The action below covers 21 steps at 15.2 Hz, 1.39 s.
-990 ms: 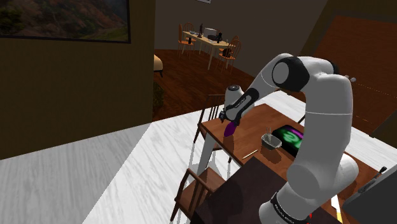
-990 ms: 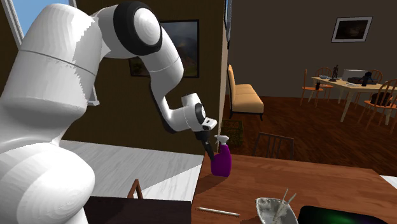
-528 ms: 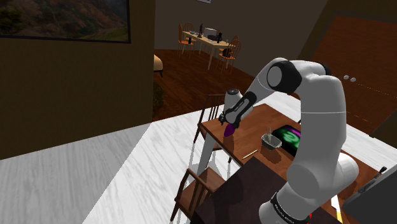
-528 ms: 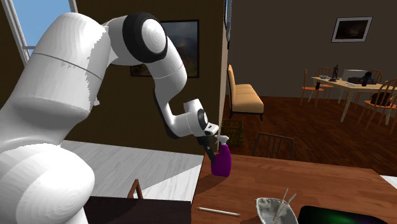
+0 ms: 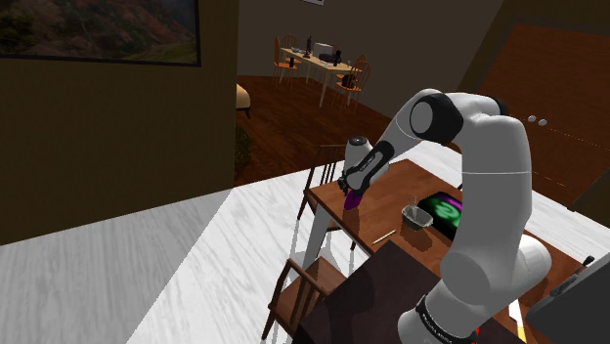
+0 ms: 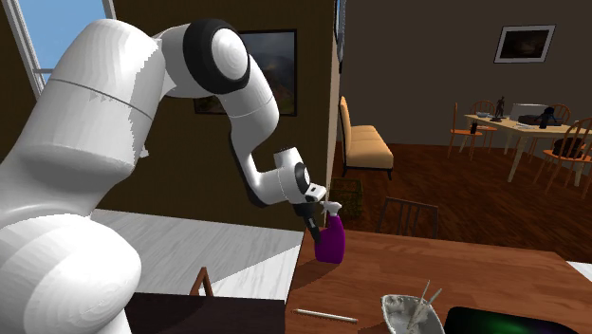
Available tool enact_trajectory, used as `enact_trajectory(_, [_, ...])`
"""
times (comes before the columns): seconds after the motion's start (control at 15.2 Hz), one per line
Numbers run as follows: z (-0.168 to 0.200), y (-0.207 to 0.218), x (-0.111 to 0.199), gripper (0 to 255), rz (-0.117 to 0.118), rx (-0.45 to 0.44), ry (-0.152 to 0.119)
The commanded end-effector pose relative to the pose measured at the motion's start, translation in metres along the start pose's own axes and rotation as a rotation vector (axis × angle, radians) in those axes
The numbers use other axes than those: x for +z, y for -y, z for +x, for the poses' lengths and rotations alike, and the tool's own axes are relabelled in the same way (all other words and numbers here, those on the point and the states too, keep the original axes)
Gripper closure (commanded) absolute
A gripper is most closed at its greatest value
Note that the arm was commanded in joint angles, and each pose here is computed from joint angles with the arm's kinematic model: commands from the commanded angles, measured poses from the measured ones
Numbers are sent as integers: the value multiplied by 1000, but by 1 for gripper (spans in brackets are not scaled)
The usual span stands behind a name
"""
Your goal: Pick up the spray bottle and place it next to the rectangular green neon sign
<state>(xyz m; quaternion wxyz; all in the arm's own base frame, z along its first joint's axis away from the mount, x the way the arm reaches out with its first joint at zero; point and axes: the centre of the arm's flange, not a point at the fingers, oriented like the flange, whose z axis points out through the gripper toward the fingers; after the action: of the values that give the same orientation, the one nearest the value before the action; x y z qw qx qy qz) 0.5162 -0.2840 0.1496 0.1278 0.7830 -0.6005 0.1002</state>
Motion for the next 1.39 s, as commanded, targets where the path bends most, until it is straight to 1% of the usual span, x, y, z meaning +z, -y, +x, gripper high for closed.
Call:
enact_trajectory(0.0, [0, 0, 0, 255, -1, 0, 0])
enact_trajectory(0.4, [0, 0, 0, 255, -1, 0, 0])
enact_trajectory(1.32, [23, -6, -70, 255, -1, 0, 0])
